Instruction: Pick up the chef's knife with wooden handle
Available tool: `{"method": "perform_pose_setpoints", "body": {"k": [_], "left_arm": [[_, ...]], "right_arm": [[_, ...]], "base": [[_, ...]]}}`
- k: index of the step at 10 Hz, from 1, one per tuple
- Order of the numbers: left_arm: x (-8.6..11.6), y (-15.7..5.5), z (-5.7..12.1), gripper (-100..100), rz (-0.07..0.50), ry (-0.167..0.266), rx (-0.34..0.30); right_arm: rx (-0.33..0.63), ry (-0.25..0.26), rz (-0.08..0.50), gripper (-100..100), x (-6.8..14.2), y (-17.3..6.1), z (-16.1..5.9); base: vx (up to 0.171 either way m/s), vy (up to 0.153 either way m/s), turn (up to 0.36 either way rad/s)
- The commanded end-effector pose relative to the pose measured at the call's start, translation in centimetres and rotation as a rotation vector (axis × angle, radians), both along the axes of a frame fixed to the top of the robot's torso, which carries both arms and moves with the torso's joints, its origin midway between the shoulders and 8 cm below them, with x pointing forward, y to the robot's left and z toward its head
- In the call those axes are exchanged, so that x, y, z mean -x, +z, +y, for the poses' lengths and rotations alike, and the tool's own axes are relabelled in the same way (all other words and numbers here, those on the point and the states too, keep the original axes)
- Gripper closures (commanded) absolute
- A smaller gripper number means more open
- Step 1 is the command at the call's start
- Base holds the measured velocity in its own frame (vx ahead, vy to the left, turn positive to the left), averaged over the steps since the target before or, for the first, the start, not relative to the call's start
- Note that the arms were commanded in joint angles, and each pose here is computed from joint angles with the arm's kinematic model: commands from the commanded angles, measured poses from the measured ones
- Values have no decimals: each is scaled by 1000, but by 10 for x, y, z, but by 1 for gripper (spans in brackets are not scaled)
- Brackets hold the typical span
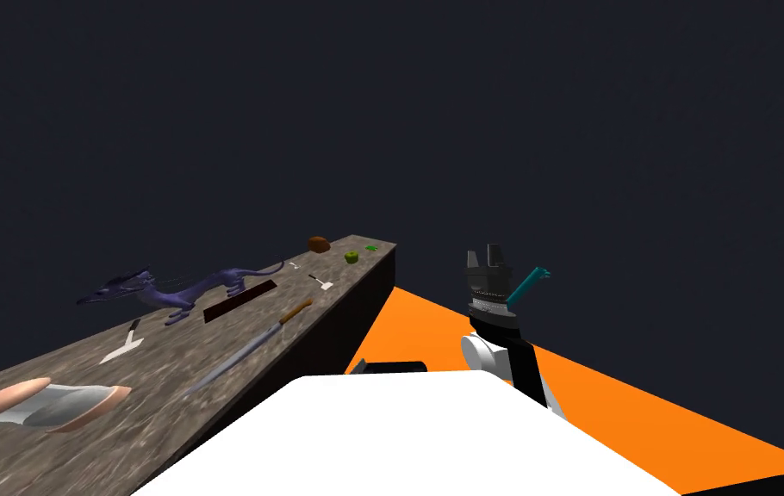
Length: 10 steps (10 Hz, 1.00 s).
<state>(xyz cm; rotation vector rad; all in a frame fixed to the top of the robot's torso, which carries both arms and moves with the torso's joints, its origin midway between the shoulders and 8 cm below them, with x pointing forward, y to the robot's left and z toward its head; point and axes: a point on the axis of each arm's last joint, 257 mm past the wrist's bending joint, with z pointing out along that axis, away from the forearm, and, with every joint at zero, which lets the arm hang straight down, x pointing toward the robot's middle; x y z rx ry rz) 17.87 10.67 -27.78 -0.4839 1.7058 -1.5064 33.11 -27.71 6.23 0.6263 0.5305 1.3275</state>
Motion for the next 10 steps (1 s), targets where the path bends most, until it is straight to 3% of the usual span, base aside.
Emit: {"method": "perform_pose_setpoints", "body": {"k": [1, 2, 3, 4, 5, 7, 8, 9, 10], "left_arm": [[43, -31, 1, -100, 101, -44, -38], [48, -34, 5, -100, 109, -63, -58], [82, -51, 8, -100, 180, -96, -78], [88, -58, 14, -100, 196, -110, -100], [122, -70, 19, -100, 263, -144, -120], [132, -81, 29, -100, 291, -155, -149], [171, -95, 41, -100, 371, -188, -183], [176, -98, 47, -100, 382, -200, -199], [211, -105, 58, -100, 451, -228, -226]], "right_arm": [[0, 0, 0, 0, 0, 0, 0], [0, 0, 0, 0, 0, 0, 0], [0, 0, 0, 0, 0, 0, 0], [0, 0, 0, 0, 0, 0, 0], [0, 0, 0, 0, 0, 0, 0], [0, 0, 0, 0, 0, 0, 0], [0, 0, 0, 0, 0, 0, 0], [0, 0, 0, 0, 0, 0, 0], [0, 0, 0, 0, 0, 0, 0]], "base": [[83, -66, -64], [77, -56, -18], [86, -53, -55], [62, -44, -26], [74, -81, -50], [64, -41, -7], [59, -39, -59], [62, -42, -23], [93, -44, -46]]}}
